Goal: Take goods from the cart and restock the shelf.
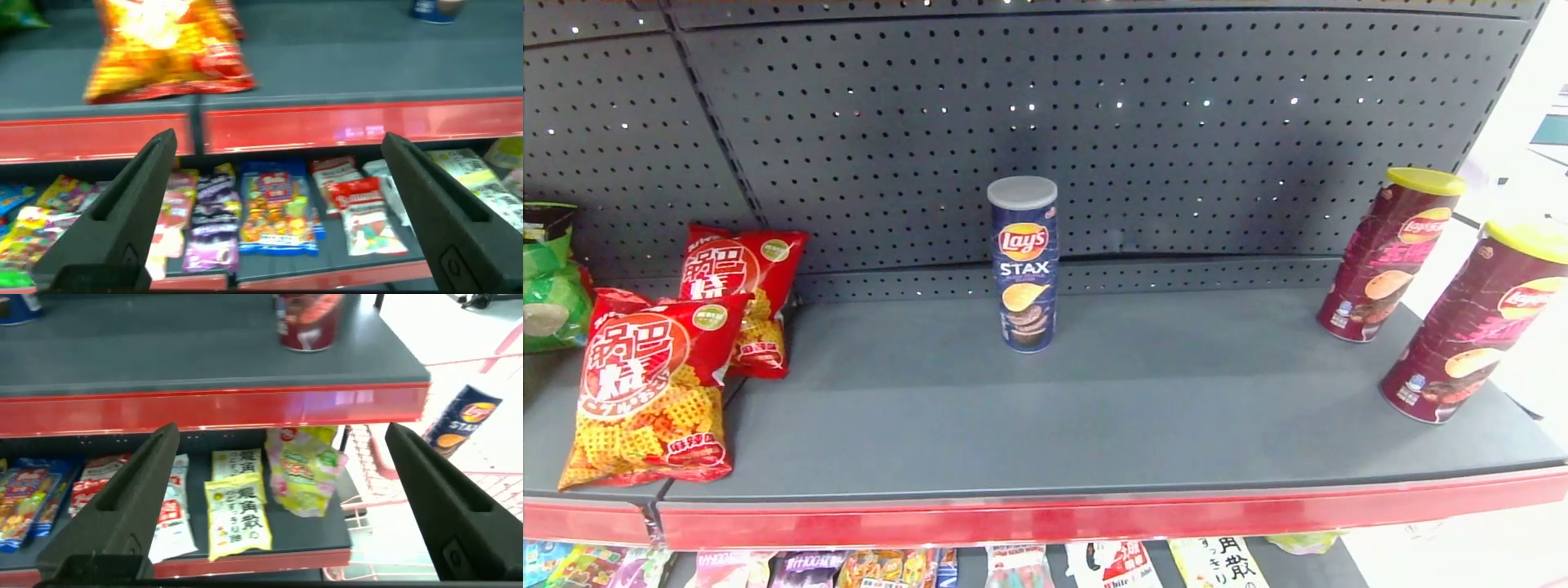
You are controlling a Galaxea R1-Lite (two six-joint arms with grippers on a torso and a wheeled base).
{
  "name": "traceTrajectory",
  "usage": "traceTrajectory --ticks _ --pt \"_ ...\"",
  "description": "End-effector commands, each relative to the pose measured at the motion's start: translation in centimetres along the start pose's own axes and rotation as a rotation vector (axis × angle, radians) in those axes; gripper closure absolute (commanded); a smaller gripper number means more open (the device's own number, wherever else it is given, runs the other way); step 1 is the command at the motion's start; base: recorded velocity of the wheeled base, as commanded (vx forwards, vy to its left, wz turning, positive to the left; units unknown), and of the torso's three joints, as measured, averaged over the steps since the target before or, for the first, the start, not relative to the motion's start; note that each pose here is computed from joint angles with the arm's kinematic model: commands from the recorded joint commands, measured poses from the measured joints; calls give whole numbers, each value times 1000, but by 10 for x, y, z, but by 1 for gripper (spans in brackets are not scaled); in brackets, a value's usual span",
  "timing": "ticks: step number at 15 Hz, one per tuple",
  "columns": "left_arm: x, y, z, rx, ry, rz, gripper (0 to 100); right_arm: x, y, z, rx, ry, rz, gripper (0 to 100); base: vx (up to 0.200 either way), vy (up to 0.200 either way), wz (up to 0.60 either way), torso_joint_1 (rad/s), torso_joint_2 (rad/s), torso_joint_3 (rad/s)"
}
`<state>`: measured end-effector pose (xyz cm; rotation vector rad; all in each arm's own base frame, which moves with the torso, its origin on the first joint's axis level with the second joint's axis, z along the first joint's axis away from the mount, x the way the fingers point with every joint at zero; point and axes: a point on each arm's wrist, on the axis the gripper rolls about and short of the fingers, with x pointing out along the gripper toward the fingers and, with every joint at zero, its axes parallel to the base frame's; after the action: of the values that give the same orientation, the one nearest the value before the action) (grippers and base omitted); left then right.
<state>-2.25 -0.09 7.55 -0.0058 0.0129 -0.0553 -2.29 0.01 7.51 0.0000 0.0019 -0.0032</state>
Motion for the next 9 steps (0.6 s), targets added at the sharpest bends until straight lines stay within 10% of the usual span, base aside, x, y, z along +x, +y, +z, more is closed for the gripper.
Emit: traceTrajectory --ticks 1,9 --pt "0 0 0 -1 0 0 0 0 0 0 0 1 -1 0 0 -200 0 -2 7 2" --pt "0 0 0 -1 0 0 0 0 0 0 0 1 0 0 0 -200 0 3 4 2"
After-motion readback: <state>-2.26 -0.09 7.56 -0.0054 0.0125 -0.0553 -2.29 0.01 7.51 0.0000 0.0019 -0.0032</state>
